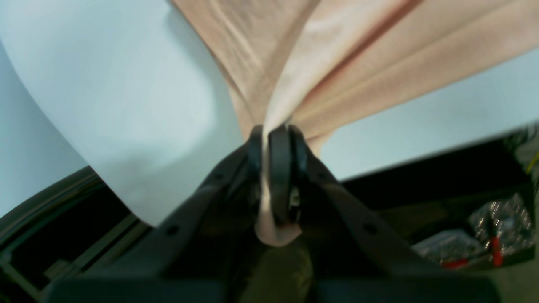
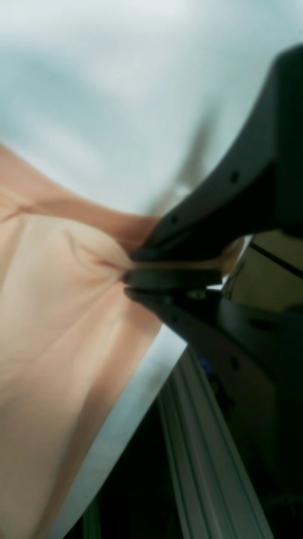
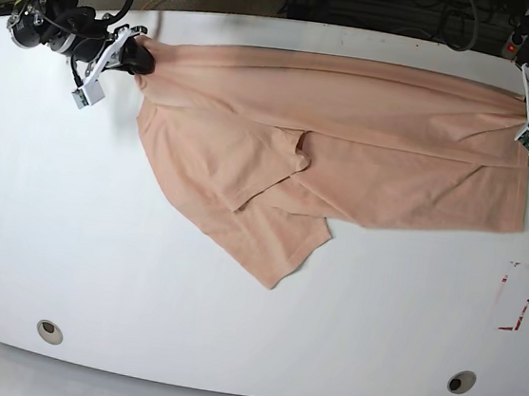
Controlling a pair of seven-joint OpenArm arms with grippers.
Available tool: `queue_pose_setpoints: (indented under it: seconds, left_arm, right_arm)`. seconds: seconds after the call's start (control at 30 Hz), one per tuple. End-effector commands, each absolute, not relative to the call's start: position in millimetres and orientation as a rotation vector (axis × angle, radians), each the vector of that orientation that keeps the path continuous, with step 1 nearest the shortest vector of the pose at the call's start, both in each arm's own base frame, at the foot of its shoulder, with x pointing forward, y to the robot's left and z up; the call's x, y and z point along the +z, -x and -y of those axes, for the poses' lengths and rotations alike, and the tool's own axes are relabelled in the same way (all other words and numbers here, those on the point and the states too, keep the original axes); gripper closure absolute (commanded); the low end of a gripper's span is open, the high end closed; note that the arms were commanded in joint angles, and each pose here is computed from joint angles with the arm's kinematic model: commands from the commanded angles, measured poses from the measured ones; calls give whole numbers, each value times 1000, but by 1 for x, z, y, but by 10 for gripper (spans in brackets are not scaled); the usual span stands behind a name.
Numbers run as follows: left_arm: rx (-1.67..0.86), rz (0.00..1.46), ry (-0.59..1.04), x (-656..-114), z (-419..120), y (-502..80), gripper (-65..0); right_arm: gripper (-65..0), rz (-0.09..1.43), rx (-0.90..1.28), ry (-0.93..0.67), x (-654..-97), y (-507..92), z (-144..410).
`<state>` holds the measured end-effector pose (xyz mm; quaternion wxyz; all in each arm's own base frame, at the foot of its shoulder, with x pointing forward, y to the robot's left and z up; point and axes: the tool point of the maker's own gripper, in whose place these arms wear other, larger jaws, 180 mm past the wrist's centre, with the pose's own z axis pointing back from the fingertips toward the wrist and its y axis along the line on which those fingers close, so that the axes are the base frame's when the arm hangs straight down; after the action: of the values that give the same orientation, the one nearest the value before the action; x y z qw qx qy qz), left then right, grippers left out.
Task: Fold the T-shirt properly
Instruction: 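Drag the folded shirt with both grippers to straighten it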
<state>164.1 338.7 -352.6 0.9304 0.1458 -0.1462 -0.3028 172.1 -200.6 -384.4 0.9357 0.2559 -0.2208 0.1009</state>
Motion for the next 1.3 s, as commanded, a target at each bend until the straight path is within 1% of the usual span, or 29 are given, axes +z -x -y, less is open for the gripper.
queue_pose_setpoints:
  seconds: [0.0, 0.1, 0.17, 0.3, 0.33, 0.4, 0.43, 0.5, 0.57, 0.67, 0.83, 0.9, 1.0, 1.17, 1.27]
  left_arm:
    - [-664, 285, -320, -347, -342, -164, -4]
    - [-709, 244, -305, -355, -339, -159, -6]
    - [-722, 214, -297, -360, -342, -155, -6]
    - [-706, 204, -263, -372, -347, -151, -13]
    - [-698, 210, -251, -376, -348, -150, -38]
    - [-689, 211, -241, -379, -349, -149, -101]
    - [-686, 211, -239, -380, -350, -149, -156]
    - [-688, 214, -239, -379, -349, -150, -246]
    - [-700, 233, -247, -374, -346, -154, -360]
    - [-720, 264, -250, -367, -338, -160, -447]
    - [-774, 350, -272, -344, -320, -176, -451]
    - [-752, 387, -271, -334, -321, -181, -451]
    - [-692, 406, -269, -324, -331, -183, -451]
    - [-654, 452, -259, -315, -331, -198, -450]
    - [-629, 394, -253, -339, -333, -191, -419]
  right_arm:
    - [-14, 429, 199, -508, -387, -166, 215]
    - [-16, 368, 196, -502, -397, -155, 224]
    - [-49, 338, 208, -486, -399, -152, 233]
    - [-224, 304, 212, -468, -402, -149, 245]
    - [-282, 303, 212, -465, -402, -149, 246]
    - [-352, 306, 213, -465, -401, -149, 246]
    - [-393, 308, 215, -468, -400, -149, 246]
    - [-430, 320, 224, -463, -397, -152, 245]
    - [-425, 343, 246, -456, -390, -156, 242]
    - [-401, 384, 282, -452, -379, -164, 235]
    - [-377, 484, 317, -522, -358, -177, 209]
    - [-377, 507, 331, -550, -352, -180, 199]
    - [-379, 546, 338, -600, -348, -189, 180]
    - [-377, 498, 360, -603, -362, -184, 162]
    - [-377, 450, 351, -560, -379, -178, 157]
